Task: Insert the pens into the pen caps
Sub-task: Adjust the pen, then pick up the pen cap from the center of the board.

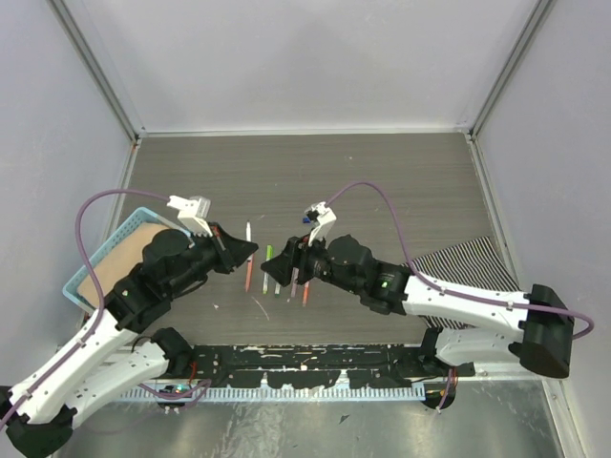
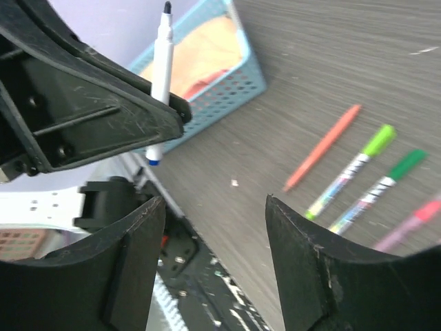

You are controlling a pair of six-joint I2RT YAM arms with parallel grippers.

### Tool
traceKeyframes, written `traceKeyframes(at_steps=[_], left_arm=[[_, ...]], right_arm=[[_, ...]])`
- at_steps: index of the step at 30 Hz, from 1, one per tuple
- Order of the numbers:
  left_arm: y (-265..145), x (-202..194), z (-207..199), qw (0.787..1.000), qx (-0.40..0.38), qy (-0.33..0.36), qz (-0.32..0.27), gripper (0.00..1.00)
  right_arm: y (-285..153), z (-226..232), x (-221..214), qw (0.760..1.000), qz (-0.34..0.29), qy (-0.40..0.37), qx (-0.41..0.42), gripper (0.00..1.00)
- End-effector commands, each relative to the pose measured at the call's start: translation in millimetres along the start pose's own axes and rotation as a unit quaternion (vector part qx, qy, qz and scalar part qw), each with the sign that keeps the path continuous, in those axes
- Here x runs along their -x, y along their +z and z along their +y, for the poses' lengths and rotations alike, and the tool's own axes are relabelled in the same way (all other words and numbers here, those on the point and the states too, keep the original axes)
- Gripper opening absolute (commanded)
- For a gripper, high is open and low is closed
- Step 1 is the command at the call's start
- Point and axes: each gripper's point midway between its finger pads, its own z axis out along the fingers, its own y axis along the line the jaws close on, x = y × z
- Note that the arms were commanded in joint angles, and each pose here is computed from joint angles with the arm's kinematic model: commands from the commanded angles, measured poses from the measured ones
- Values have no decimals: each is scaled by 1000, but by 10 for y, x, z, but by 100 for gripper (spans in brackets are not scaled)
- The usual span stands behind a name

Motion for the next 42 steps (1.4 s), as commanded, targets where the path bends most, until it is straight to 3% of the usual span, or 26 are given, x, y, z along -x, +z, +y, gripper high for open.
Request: traceKeyframes(at_steps=[1,4,9,16,21,34,42], left_arm=[[20,-25,181,997,56,43,27,0],[68,-118,260,995,71,51,48,0],[113,-207,370,993,88,60,60,0],[96,-255,417,990,97,69,75,0],[39,-241,421,989,100,72,76,0],[-7,-211,438,987,111,84,81,0],[15,-203,491,984,126,91,83,0]], right_arm=[[-245,-382,266,988,-8,-90,-129,65],[-365,-682,301,970,18,-122,-208,65],[-353,-1040,338,963,64,-119,-234,65],[-20,-1636,411,950,177,-184,-181,66],[216,-2197,369,918,265,-253,-154,65],[772,-2746,355,865,334,-349,-138,65],[880,-2919,271,851,367,-360,-109,61]])
